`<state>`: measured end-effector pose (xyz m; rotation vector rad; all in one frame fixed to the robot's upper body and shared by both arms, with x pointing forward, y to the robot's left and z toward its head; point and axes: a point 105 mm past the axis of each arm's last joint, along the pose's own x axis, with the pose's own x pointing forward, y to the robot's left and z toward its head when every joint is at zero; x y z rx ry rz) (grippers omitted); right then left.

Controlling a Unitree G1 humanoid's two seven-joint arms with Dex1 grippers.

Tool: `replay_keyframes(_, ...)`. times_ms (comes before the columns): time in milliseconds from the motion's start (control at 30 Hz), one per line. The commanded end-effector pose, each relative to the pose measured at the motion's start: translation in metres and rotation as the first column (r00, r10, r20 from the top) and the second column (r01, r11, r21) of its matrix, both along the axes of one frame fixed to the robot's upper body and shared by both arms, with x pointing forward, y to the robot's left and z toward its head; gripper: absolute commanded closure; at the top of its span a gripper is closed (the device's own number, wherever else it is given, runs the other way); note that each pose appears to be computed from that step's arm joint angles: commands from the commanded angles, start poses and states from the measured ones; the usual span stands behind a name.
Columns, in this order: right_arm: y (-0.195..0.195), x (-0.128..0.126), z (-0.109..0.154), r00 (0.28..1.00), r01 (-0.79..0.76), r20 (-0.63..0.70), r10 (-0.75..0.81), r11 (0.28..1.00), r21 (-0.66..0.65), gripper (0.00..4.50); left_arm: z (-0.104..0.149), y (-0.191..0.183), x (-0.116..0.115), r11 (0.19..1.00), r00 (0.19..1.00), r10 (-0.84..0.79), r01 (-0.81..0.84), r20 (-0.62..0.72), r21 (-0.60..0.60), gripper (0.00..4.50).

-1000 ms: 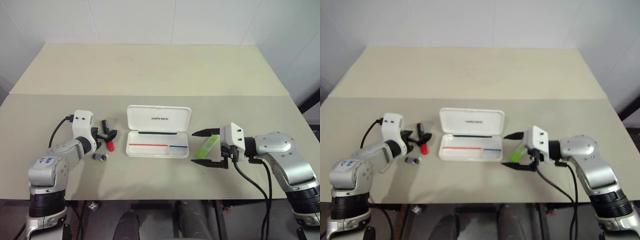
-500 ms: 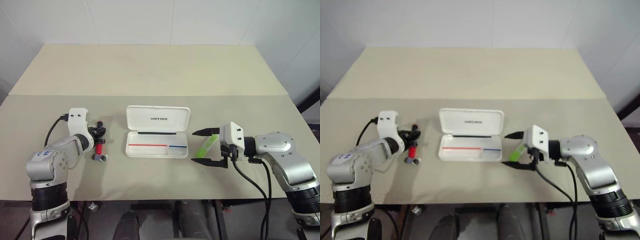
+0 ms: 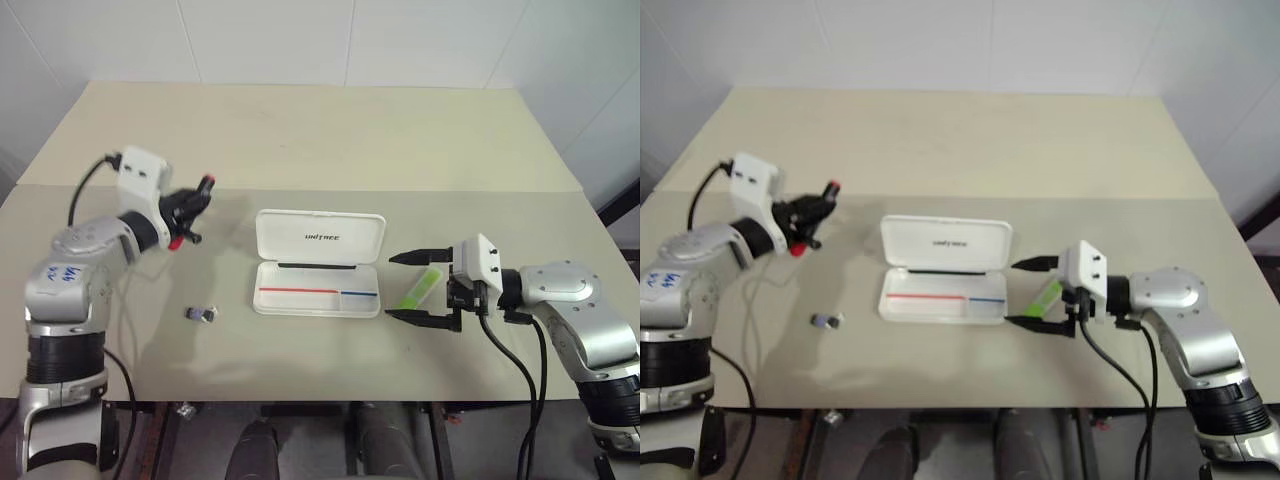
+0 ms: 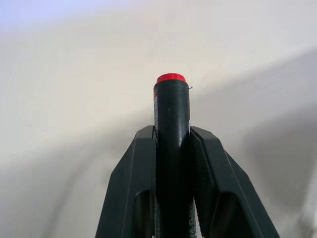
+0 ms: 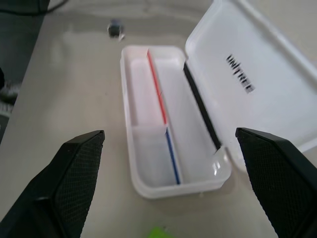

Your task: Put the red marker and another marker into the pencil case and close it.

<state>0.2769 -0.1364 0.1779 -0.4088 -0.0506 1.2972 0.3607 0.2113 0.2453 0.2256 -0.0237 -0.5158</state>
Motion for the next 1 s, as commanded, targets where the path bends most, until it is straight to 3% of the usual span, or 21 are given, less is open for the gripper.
replay_keyframes(33, 0.0, -0.008, 0.02, 1.0, -0.015, 0.011, 0.014, 0.993, 0.117, 0.0, 0.038, -0.03, -0.023, 0.968, 0.961, -0.247, 0.24, 0.122, 0.071, 3.87)
replay_keyframes(133, -0.002, -0.012, 0.021, 1.0, -0.011, -0.019, 0.014, 0.988, 0.156, 0.0, 0.051, -0.054, -0.04, 0.903, 0.893, -0.423, 0.401, 0.151, 0.154, 3.87)
replay_keyframes(233, -0.003, -0.015, 0.021, 0.999, -0.011, -0.031, 0.017, 0.987, 0.162, 0.0, 0.054, -0.07, -0.05, 0.855, 0.848, -0.514, 0.496, 0.126, 0.152, 3.87)
replay_keyframes(367, -0.003, -0.013, 0.019, 1.0, 0.008, -0.012, -0.006, 0.986, 0.164, 0.0, 0.037, -0.11, -0.074, 0.686, 0.702, -0.711, 0.702, -0.025, 0.191, 3.87)
replay_keyframes(500, -0.004, -0.013, 0.017, 1.0, 0.025, -0.004, -0.024, 0.987, 0.16, 0.0, 0.009, -0.129, -0.078, 0.59, 0.62, -0.764, 0.783, -0.179, 0.198, 3.87)
replay_keyframes(633, -0.01, -0.017, 0.014, 0.999, 0.053, -0.003, -0.053, 0.988, 0.146, 0.0, -0.017, -0.143, -0.069, 0.562, 0.607, -0.743, 0.795, -0.283, 0.23, 3.87)
replay_keyframes(1000, -0.016, -0.024, 0.009, 0.991, 0.128, 0.011, -0.131, 0.983, 0.132, 0.0, -0.046, -0.181, -0.043, 0.526, 0.614, -0.726, 0.786, -0.308, 0.326, 3.87)
